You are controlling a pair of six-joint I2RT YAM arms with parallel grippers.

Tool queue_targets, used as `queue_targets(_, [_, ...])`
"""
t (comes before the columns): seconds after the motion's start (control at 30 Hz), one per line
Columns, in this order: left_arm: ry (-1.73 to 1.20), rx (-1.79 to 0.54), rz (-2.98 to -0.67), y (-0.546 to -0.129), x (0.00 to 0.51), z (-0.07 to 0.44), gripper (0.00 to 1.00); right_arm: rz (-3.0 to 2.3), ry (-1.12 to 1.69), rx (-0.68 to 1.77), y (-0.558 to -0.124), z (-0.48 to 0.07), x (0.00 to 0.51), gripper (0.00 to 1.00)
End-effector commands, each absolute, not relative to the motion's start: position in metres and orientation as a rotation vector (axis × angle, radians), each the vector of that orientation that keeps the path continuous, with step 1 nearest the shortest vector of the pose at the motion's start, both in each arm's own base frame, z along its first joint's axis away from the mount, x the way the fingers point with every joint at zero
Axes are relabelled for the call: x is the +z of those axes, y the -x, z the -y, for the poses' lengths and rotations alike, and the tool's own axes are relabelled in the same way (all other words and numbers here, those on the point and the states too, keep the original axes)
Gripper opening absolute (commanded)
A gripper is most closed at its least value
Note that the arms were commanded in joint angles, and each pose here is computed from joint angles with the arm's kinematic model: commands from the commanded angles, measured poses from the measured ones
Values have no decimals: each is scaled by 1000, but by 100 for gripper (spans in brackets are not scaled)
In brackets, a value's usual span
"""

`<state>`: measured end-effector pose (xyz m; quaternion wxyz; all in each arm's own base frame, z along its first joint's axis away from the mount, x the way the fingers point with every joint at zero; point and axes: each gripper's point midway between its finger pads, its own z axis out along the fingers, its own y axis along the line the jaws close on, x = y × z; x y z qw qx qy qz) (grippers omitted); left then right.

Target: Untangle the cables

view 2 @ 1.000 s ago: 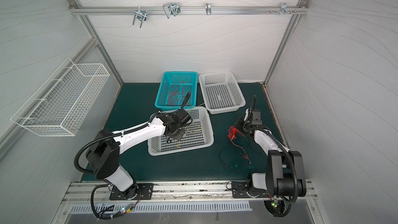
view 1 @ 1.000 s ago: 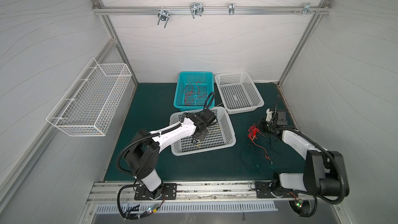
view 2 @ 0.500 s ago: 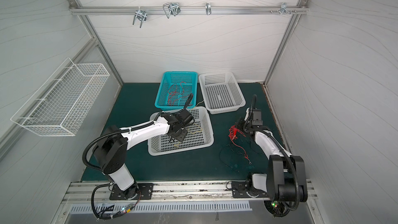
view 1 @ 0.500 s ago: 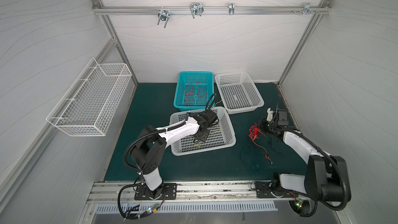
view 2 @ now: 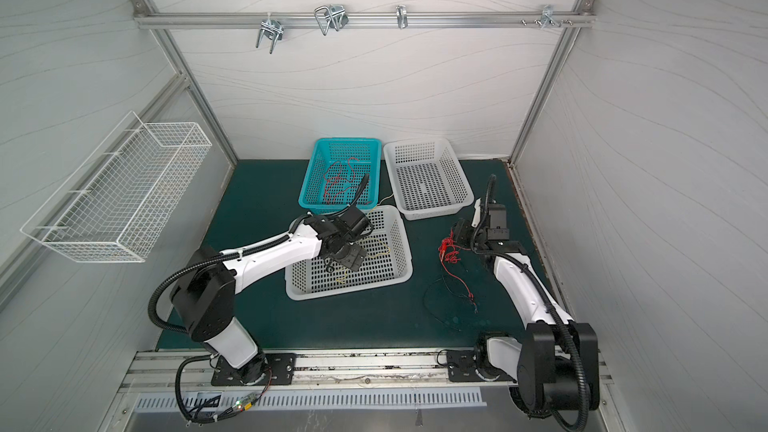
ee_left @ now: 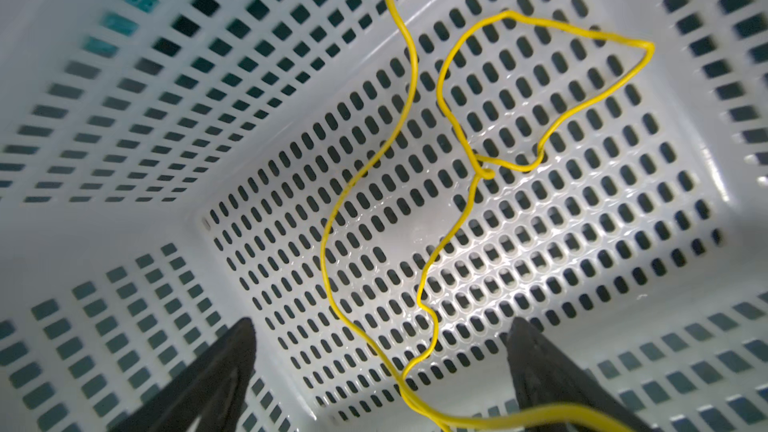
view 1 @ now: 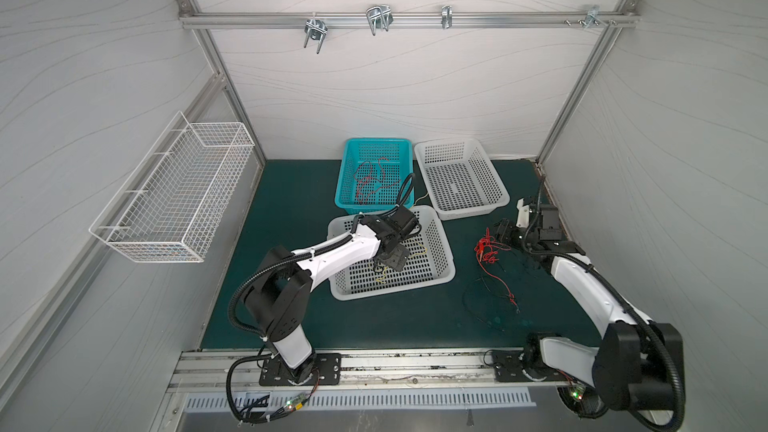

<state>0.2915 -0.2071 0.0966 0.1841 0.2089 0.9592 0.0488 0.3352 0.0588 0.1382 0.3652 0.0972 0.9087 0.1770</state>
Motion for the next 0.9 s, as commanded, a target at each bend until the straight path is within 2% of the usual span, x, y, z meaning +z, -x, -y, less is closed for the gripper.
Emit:
queue_targets(0.0, [-554,10,-2580,-309,130,225,96,-2297,-213,450,-334,-61,157,58])
queue_targets(0.37, [-543,-148,-2409,-327,158,250,93,-2253,-197,453,-329,-62,171,59])
queue_targets(0.63, [-520,-122,-2337,-358,163,265,68,-2264,-200,453,-327,-63,164,59])
queue_targets(0.87, [-520,-155,-2351,-380,152,275,61,-2279,-209,441,-324,-61,157,59])
